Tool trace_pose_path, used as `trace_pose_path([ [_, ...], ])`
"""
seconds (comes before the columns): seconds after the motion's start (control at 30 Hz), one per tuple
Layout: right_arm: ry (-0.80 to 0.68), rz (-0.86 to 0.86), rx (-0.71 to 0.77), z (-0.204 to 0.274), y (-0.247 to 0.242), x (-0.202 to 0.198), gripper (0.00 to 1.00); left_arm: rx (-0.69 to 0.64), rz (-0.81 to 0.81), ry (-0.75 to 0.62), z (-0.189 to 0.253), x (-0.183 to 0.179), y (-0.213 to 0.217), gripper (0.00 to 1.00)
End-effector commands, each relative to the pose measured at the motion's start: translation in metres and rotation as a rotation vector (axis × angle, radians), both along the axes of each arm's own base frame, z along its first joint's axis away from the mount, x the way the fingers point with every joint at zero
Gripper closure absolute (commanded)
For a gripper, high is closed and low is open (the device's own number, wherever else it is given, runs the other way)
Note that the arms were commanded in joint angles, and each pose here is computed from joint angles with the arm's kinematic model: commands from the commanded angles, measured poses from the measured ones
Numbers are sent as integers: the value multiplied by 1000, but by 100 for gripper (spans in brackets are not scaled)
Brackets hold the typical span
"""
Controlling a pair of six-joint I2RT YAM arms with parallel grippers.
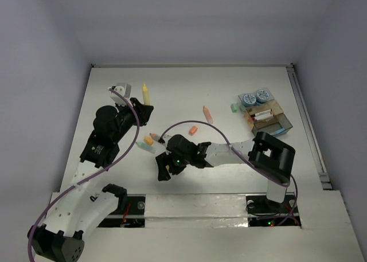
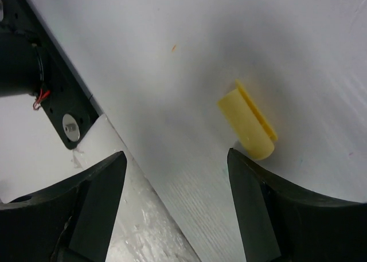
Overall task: Sort the stationery into containers
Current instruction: Move the pen cap to the center of the board.
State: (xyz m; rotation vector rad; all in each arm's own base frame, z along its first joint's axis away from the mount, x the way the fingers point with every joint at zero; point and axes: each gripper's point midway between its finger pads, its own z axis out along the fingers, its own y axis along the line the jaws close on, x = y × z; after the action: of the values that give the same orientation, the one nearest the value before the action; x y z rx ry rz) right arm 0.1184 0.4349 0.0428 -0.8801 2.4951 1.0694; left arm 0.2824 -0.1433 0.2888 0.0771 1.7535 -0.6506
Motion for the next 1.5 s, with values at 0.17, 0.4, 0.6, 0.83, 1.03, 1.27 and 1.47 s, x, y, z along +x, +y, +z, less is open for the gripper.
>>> trace_pose_path([
  [0.17, -148, -174, -59, -2, 7, 46, 21, -9, -5, -53, 15, -1, 0, 100],
  [0.4, -220, -215, -150, -11, 7, 67, 22, -9, -7, -50, 14, 0, 0, 100],
  [0.6, -231, -234, -225, -16, 2, 73, 34, -10, -12, -52, 15, -1, -1, 100],
  [0.83, -217, -253, -284, -26, -4, 74, 61, -12, -10, -59, 17, -2, 0, 100],
  [1.03, -218, -299, -286, -24, -14, 74, 78, -13, -7, -63, 18, -3, 1, 100],
  [1.27, -44, -310, -1, 3, -25, 52, 87, -14, -14, -59, 17, -3, -1, 100],
  [1.47, 198, -450, 201, 7, -62, 47, 83, -16, -11, -57, 17, -2, 0, 100],
])
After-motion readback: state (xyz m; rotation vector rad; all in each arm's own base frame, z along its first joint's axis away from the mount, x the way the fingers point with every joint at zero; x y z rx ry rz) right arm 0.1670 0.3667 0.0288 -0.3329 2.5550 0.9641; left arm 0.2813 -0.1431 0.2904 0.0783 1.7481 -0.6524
